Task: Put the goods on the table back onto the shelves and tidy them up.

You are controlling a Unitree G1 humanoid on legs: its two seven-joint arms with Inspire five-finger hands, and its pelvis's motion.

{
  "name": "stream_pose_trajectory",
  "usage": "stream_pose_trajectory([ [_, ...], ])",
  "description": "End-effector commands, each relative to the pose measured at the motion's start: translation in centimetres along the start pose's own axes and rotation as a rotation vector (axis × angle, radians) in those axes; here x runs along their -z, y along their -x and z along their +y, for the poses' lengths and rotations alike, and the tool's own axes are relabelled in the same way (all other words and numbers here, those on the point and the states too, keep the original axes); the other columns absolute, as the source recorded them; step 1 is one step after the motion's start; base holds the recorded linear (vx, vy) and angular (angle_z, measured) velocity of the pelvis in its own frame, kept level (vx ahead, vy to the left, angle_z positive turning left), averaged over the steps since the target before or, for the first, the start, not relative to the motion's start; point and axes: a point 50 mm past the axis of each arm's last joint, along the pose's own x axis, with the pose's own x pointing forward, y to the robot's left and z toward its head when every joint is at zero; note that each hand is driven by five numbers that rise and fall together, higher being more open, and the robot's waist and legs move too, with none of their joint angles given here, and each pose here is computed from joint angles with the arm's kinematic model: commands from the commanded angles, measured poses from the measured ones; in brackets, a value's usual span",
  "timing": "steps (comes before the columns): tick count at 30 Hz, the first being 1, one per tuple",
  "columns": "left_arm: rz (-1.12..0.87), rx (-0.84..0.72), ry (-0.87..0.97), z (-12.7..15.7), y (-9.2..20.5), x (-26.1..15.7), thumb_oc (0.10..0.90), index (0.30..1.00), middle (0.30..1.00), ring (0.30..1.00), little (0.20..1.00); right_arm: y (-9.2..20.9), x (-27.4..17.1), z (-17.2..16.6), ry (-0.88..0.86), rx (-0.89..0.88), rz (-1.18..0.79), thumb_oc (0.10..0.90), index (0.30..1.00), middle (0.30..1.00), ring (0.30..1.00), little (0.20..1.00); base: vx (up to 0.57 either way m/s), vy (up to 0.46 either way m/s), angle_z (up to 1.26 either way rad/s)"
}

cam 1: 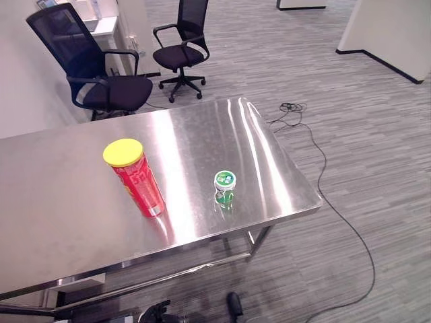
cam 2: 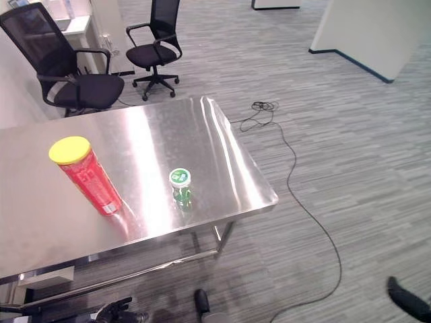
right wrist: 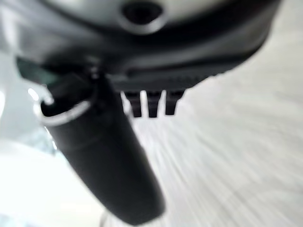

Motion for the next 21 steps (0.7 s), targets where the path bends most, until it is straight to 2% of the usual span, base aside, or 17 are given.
stream_pose_trajectory([
  [1, -0.044, -0.006, -0.003, 0.5, -0.1, -1.1, 0.800, 0.900, 0.900, 0.900, 0.900, -0.6, -7.3, -1.9, 0.069, 0.103, -0.377, 0.800, 0.900, 0.900, 0.900, 0.900, 0.03, 0.000, -0.16],
  [5, -0.030, -0.015, 0.015, 0.7, 0.0, -0.4, 0.800, 0.900, 0.900, 0.900, 0.900, 0.5, -13.8, -2.8, 0.047, 0.170, -0.680, 0.800, 0.900, 0.900, 0.900, 0.900, 0.01, 0.002, -0.03],
  [8, -0.027, -0.014, 0.024, 0.5, 0.0, -0.3, 0.800, 0.900, 0.900, 0.900, 0.900, 1.6, -17.4, -1.1, -0.058, 0.119, -0.865, 0.800, 0.900, 0.900, 0.900, 0.900, 0.01, -0.013, 0.06],
  [9, -0.036, -0.019, 0.042, 0.5, -0.1, -0.7, 0.800, 0.900, 0.900, 0.900, 0.900, 1.7, -19.1, 1.2, -0.103, 0.019, -0.924, 0.800, 0.900, 0.900, 0.900, 0.900, 0.00, -0.028, 0.12],
  [15, -0.046, 0.007, 0.032, -0.6, -0.4, -1.9, 0.800, 0.900, 0.900, 0.900, 0.900, 2.1, -22.1, 7.3, -0.144, -0.265, -0.988, 0.800, 0.900, 0.900, 0.900, 0.900, 0.00, -0.033, 0.27],
  [21, -0.060, 0.023, 0.016, -1.2, -0.4, -2.2, 0.800, 0.900, 0.900, 0.900, 0.900, 3.5, -21.9, 9.1, -0.207, -0.376, -1.006, 0.800, 0.900, 0.900, 0.900, 0.900, 0.01, -0.020, 0.35],
])
